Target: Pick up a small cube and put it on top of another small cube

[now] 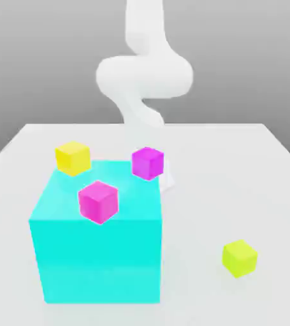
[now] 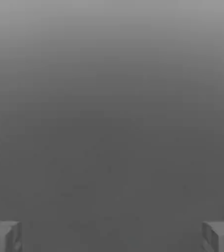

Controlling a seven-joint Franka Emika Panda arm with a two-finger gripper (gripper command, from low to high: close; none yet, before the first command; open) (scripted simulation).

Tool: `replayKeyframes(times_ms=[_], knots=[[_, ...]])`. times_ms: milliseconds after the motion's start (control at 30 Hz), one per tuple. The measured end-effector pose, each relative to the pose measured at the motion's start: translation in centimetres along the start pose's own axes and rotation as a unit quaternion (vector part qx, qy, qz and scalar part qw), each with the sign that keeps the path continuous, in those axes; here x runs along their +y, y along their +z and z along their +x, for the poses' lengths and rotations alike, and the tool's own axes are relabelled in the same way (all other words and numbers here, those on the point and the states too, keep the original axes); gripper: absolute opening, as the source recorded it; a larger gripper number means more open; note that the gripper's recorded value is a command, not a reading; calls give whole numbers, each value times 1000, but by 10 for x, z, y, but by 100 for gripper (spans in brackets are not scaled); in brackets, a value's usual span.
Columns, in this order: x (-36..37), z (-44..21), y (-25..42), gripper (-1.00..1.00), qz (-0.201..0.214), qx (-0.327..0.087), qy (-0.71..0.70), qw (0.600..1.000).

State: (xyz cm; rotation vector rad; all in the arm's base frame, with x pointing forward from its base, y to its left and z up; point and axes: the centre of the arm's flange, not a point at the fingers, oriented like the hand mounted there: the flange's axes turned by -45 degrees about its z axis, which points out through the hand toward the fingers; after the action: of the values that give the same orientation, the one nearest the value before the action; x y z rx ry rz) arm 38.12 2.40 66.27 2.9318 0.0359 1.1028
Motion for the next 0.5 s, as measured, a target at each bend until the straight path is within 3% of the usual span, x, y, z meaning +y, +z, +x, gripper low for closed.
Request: replayKeyframes(times_ms=[233,500], knots=[[-70,-56,154,0,10,-114,-61,992],[-141,-181,276,0,39,-235,-132,962]])
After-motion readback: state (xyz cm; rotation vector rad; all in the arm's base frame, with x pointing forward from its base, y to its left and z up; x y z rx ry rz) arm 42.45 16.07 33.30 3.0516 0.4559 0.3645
